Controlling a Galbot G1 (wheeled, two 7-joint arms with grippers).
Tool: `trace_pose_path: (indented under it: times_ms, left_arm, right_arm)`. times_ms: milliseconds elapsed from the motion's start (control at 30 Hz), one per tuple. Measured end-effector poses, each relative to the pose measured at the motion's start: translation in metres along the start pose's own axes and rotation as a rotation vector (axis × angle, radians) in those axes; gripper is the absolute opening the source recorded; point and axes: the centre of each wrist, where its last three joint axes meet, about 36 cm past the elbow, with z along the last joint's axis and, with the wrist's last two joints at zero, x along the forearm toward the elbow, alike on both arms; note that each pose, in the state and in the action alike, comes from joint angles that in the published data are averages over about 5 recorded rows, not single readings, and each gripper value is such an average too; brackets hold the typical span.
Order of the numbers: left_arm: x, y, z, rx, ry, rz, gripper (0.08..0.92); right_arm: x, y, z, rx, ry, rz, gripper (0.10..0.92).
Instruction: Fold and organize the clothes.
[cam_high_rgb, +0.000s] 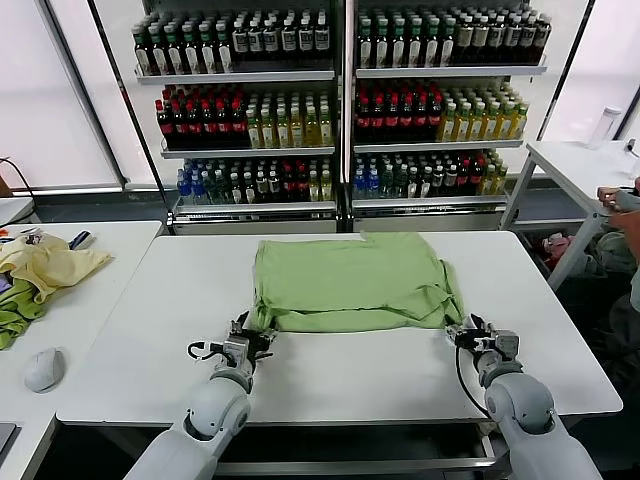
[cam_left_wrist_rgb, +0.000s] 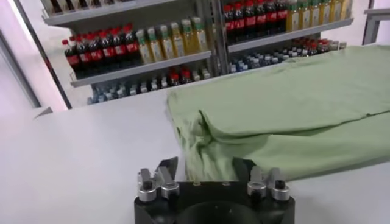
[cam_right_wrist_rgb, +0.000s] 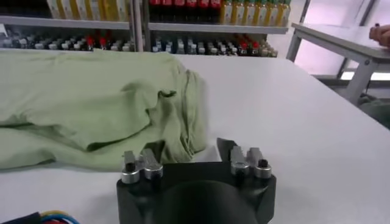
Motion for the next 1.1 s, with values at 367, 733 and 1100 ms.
trace_pose_path:
  times_ms: [367, 733, 1100]
  left_arm:
    - [0.007, -0.004, 0.002, 0.030, 0.006, 0.030, 0.213]
    - [0.035, -0.002, 0.008, 0.026, -0.006, 0.031, 0.110]
    - [0.101, 0.002, 0.023, 0.010, -0.017, 0.026, 0.110]
  right_arm:
    - [0.008, -0.004, 0.008, 0.005, -0.001, -0.024, 0.152]
    - [0.049, 0.001, 0.012, 0.034, -0.045, -0.023, 0.134]
    - [0.123, 0.016, 0.029, 0.083, -0.069, 0.002, 0.134]
